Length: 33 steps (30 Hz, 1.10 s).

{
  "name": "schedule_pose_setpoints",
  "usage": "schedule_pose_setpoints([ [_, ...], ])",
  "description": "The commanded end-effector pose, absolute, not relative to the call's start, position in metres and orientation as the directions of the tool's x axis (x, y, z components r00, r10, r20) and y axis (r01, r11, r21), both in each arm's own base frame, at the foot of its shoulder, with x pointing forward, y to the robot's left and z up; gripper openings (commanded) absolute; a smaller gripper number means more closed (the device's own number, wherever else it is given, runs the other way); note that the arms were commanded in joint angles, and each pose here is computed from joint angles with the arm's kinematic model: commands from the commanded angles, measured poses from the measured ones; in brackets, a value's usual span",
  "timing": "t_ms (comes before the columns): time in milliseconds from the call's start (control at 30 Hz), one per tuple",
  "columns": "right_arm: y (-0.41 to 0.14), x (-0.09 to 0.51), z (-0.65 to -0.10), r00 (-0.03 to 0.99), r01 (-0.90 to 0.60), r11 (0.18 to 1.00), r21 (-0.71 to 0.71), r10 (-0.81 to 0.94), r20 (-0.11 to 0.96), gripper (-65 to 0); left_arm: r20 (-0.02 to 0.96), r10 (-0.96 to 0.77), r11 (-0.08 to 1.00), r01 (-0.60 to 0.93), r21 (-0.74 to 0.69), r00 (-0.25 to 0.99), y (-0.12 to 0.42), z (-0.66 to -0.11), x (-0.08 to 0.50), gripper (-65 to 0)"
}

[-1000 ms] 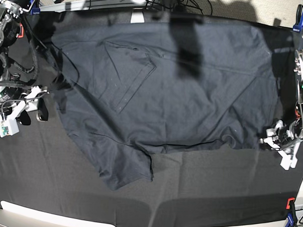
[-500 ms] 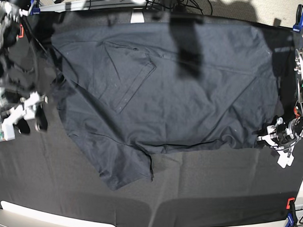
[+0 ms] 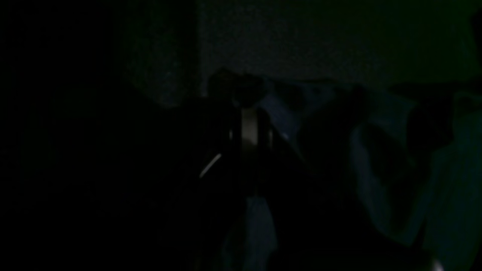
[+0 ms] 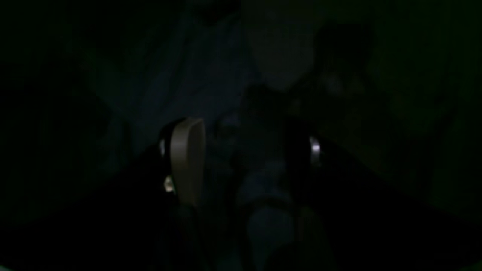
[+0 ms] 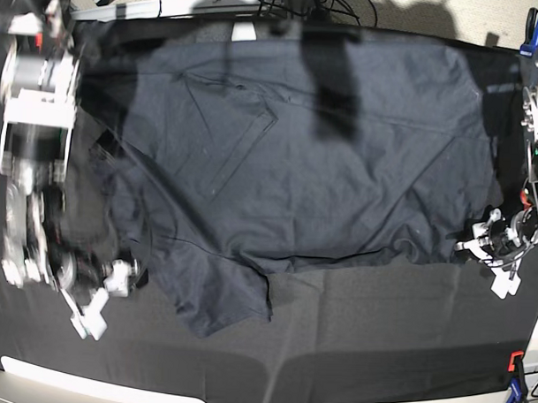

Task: Layout the t-shirt on the table in an organized manner, then fold the t-shirt properly
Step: 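Lift the hem with both grippers and carry it toward the collar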

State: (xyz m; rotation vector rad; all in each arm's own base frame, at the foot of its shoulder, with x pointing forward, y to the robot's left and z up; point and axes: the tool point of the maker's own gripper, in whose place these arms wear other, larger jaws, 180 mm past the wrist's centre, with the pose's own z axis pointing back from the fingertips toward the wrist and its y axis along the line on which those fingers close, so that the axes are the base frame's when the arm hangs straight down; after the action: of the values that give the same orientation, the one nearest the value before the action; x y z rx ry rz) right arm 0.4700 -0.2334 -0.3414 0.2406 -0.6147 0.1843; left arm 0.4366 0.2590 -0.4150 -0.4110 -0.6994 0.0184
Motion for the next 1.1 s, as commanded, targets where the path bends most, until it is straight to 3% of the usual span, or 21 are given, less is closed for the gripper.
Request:
schedule_pose_setpoints([
  [0,-0.238,0.492,-0.318,0.762,-0.240,0.960,0.148,0.092,0.641,-32.3,0.661,0.155,0.924,0.129,-0.360,0.734,0.268,-0.396,0.450,-65.0],
  [233,-0.273,0.481,-0.372,0.876,-0.062,0.996,0.063,0.024,0.481,-32.3,0.661,0.155,0.924,0.129,-0.360,0.734,0.268,-0.396,0.450,-65.0],
  [567,-0.273,0.456,-0.394,0.926,-0.053,0.996,0.068,0.023,0.376,-32.6,0.661,0.156,0.924,0.129,-0.360,0.734,0.268,-0.396,0.451,-65.0],
  [733,-0.257,0.454,-0.393,0.930,-0.088,0.985,0.148,0.028,0.366,-44.8,0.664,0.157,0.924,0.129,-0.360,0.731,0.268,-0.395,0.451,-65.0],
  [900,-0.240,0.458,-0.387,0.915,-0.130,0.964,0.232,0.026,0.403,-49.7,0.664,0.157,0.924,0.129,-0.361,0.732,0.268,-0.395,0.451,-65.0],
  [1033,-0.241,0.460,-0.387,0.911,-0.132,0.966,0.223,0.030,0.410,-65.0,0.663,0.157,0.924,0.129,-0.360,0.732,0.268,-0.395,0.451,-65.0],
  [1067,-0.242,0.461,-0.387,0.909,-0.133,0.967,0.219,0.031,0.416,-65.0,0.664,0.157,0.924,0.129,-0.360,0.731,0.268,-0.395,0.451,-65.0],
])
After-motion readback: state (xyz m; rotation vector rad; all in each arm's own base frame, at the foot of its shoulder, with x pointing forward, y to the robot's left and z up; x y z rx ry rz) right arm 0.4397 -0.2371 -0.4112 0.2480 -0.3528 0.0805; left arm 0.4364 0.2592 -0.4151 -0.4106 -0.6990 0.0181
